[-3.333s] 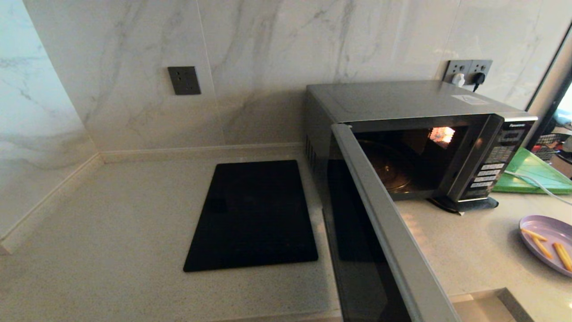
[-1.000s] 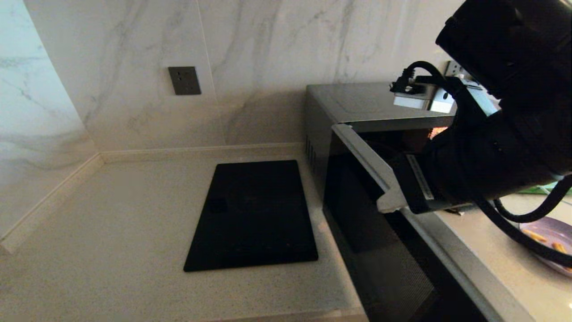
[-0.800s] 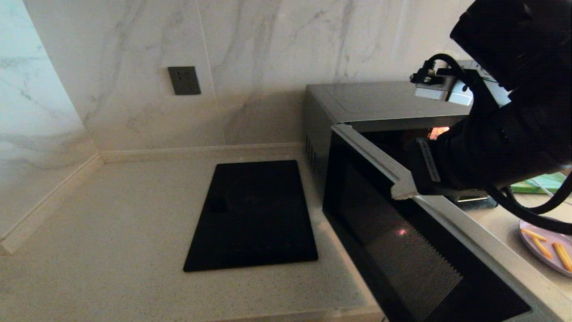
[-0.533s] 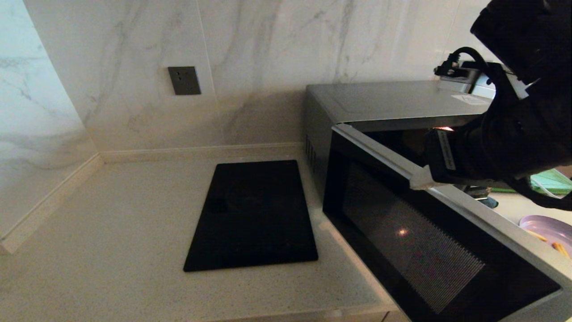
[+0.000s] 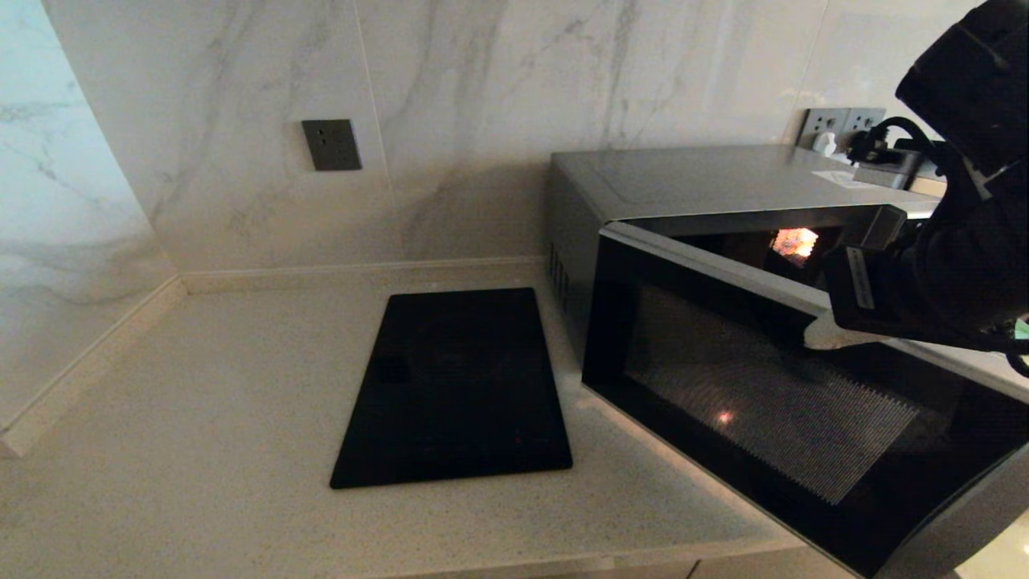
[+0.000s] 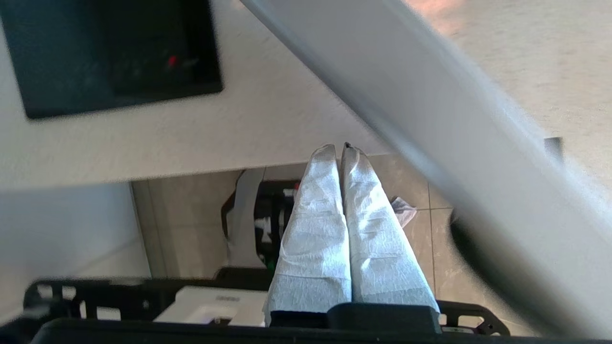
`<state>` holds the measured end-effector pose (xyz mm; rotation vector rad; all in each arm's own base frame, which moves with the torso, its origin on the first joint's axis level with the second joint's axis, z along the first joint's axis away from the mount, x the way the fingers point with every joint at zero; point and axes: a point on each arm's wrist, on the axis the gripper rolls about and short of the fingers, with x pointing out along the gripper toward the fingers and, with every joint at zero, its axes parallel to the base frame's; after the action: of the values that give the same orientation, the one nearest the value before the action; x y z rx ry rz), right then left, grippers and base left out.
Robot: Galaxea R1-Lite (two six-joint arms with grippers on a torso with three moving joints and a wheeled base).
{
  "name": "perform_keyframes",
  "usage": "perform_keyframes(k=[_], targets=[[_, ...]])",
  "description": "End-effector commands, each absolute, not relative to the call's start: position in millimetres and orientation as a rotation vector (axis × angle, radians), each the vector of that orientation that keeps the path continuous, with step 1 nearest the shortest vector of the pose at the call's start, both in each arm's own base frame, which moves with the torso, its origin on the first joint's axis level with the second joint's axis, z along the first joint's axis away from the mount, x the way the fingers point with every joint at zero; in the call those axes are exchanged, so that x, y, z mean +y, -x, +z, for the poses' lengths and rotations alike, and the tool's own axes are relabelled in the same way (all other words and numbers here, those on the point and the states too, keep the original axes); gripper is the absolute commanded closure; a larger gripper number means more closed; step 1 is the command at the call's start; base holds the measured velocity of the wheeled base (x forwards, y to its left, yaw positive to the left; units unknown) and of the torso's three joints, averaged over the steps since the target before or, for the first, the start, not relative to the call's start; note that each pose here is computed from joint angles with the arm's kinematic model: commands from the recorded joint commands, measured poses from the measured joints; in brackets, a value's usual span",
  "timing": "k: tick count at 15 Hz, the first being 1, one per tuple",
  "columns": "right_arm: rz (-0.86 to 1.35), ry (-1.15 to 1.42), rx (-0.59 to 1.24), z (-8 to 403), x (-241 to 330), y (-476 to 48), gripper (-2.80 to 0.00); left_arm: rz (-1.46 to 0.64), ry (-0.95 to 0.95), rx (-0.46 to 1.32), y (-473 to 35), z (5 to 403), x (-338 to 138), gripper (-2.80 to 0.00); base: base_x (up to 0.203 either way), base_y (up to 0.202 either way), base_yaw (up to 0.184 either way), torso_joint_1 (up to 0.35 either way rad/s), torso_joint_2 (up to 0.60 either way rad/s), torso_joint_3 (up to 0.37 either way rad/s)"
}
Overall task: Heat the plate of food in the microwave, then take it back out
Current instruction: Close the microwave oven
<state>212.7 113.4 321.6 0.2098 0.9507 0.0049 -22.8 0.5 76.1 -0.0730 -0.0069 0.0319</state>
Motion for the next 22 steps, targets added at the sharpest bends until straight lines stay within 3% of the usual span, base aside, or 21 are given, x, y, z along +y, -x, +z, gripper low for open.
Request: perform_keyframes(k=[1, 12, 22], targets=[[-0.06, -0.243, 0.943, 322.1, 97.0, -215.7, 0.0, 0.034, 0.074, -0.006, 22.7, 76.1, 0.6, 0.0, 0.0, 0.0, 0.0, 0.0, 0.0, 0.0], [-0.316, -0.395, 0.827, 303.7, 27.0, -271.3, 0.0, 0.034, 0.074, -0.006, 22.7, 76.1, 0.6, 0.0, 0.0, 0.0, 0.0, 0.0, 0.0, 0.0], [-0.274, -0.47, 0.651, 282.2, -15.3, -338.7, 0.0, 0.034, 0.074, -0.007, 22.8, 76.1, 0.6, 0.0, 0.0, 0.0, 0.0, 0.0, 0.0, 0.0]])
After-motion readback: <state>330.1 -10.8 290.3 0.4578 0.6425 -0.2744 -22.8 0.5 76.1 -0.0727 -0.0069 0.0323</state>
